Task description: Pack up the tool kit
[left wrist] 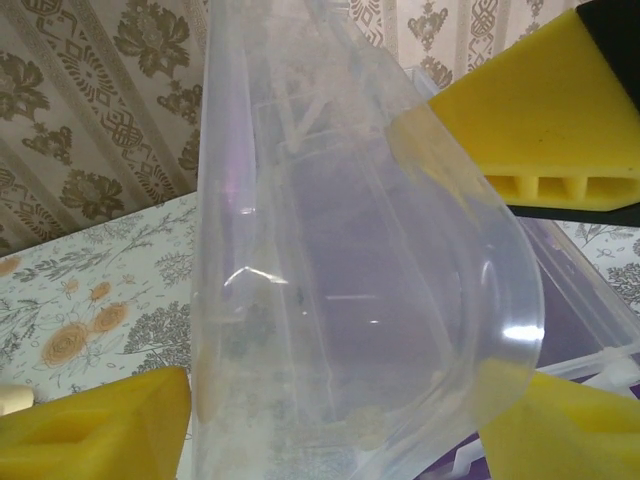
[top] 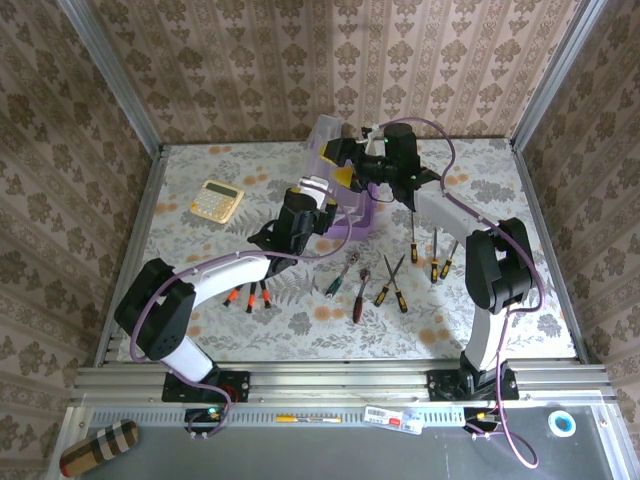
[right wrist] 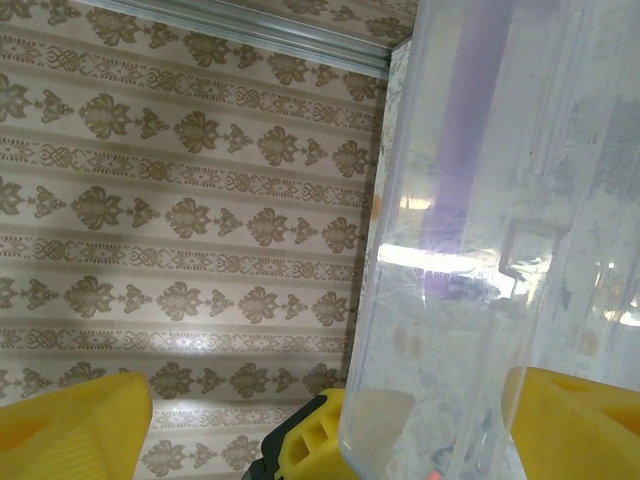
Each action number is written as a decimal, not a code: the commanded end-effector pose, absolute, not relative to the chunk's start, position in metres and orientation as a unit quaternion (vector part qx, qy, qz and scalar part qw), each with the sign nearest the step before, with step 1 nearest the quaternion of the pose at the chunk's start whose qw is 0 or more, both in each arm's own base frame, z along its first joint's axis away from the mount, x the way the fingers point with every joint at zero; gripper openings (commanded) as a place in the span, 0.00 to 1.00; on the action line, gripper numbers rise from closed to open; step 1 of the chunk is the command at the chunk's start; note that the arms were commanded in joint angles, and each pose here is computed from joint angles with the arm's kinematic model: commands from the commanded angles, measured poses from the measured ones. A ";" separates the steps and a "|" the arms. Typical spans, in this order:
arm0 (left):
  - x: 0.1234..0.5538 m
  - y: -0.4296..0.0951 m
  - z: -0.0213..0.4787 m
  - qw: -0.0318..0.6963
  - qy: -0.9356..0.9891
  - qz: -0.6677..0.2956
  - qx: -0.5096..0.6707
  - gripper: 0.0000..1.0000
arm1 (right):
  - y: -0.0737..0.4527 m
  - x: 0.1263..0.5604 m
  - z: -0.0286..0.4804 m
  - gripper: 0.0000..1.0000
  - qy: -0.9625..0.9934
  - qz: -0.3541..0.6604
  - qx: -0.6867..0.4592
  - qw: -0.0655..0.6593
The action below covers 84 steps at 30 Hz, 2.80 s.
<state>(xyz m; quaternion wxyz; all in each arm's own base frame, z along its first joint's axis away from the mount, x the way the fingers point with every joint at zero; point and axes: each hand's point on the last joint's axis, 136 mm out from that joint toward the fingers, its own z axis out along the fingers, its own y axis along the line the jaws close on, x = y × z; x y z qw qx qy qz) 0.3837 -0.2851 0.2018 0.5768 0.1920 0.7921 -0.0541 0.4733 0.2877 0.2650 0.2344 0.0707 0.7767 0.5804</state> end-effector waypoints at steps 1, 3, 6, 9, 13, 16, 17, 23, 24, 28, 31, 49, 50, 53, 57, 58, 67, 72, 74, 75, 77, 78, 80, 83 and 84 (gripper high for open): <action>0.391 -0.285 0.222 0.598 0.779 -0.062 0.181 0.72 | 0.285 0.475 0.260 0.92 0.773 0.587 0.067 0.232; 0.391 -0.285 0.223 0.597 0.779 -0.059 0.184 0.71 | 0.282 0.477 0.261 0.92 0.772 0.587 0.069 0.233; 0.390 -0.285 0.225 0.597 0.778 -0.060 0.185 0.69 | 0.276 0.479 0.263 0.92 0.770 0.587 0.072 0.238; 0.390 -0.283 0.228 0.598 0.778 -0.060 0.181 0.68 | 0.266 0.482 0.264 0.92 0.772 0.583 0.076 0.243; 0.390 -0.282 0.232 0.599 0.778 -0.059 0.179 0.67 | 0.236 0.485 0.263 0.92 0.779 0.562 0.096 0.263; 0.390 -0.282 0.234 0.600 0.778 -0.057 0.178 0.67 | 0.204 0.485 0.252 0.92 0.800 0.519 0.114 0.280; 0.390 -0.281 0.234 0.600 0.778 -0.055 0.180 0.67 | 0.193 0.484 0.245 0.92 0.811 0.497 0.124 0.282; 0.389 -0.280 0.237 0.600 0.779 -0.057 0.173 0.67 | 0.140 0.469 0.176 0.85 0.886 0.344 0.156 0.270; 0.389 -0.280 0.238 0.600 0.779 -0.058 0.173 0.68 | 0.138 0.466 0.167 0.84 0.892 0.331 0.155 0.264; 0.388 -0.279 0.239 0.599 0.780 -0.060 0.171 0.68 | 0.132 0.457 0.135 0.77 0.915 0.288 0.145 0.242; 0.387 -0.278 0.239 0.597 0.782 -0.062 0.166 0.67 | 0.128 0.455 0.119 0.68 0.923 0.271 0.142 0.232; 0.380 -0.267 0.234 0.591 0.791 -0.074 0.138 0.66 | 0.168 0.450 0.073 0.53 0.935 0.301 0.100 0.160; 0.379 -0.267 0.233 0.591 0.792 -0.076 0.136 0.66 | 0.167 0.451 0.074 0.53 0.935 0.299 0.101 0.161; 0.377 -0.265 0.230 0.588 0.794 -0.080 0.132 0.66 | 0.168 0.450 0.080 0.53 0.932 0.304 0.100 0.169; 0.375 -0.262 0.229 0.589 0.794 -0.079 0.128 0.66 | 0.165 0.449 0.102 0.55 0.925 0.308 0.101 0.198; 0.374 -0.261 0.229 0.589 0.794 -0.080 0.128 0.66 | 0.164 0.448 0.107 0.55 0.924 0.309 0.101 0.203; 0.370 -0.256 0.228 0.590 0.794 -0.082 0.123 0.66 | 0.173 0.447 0.101 0.57 0.921 0.325 0.096 0.193; 0.367 -0.254 0.226 0.588 0.795 -0.089 0.118 0.65 | 0.186 0.447 0.080 0.57 0.923 0.338 0.091 0.161; 0.367 -0.254 0.223 0.584 0.798 -0.090 0.116 0.65 | 0.186 0.446 0.072 0.56 0.927 0.332 0.096 0.146; 0.366 -0.254 0.221 0.583 0.800 -0.090 0.115 0.65 | 0.184 0.446 0.069 0.53 0.929 0.325 0.099 0.146; 0.365 -0.252 0.218 0.582 0.800 -0.094 0.111 0.65 | 0.181 0.446 0.068 0.51 0.930 0.318 0.102 0.152; 0.365 -0.250 0.217 0.582 0.801 -0.093 0.108 0.65 | 0.179 0.446 0.067 0.49 0.932 0.312 0.103 0.153; 0.363 -0.247 0.216 0.582 0.801 -0.094 0.103 0.65 | 0.174 0.445 0.064 0.43 0.936 0.297 0.107 0.154; 0.364 -0.236 0.212 0.580 0.804 -0.099 0.085 0.65 | 0.169 0.445 0.061 0.37 0.939 0.283 0.112 0.158; 0.364 -0.232 0.209 0.576 0.807 -0.106 0.076 0.65 | 0.168 0.446 0.060 0.35 0.939 0.281 0.115 0.160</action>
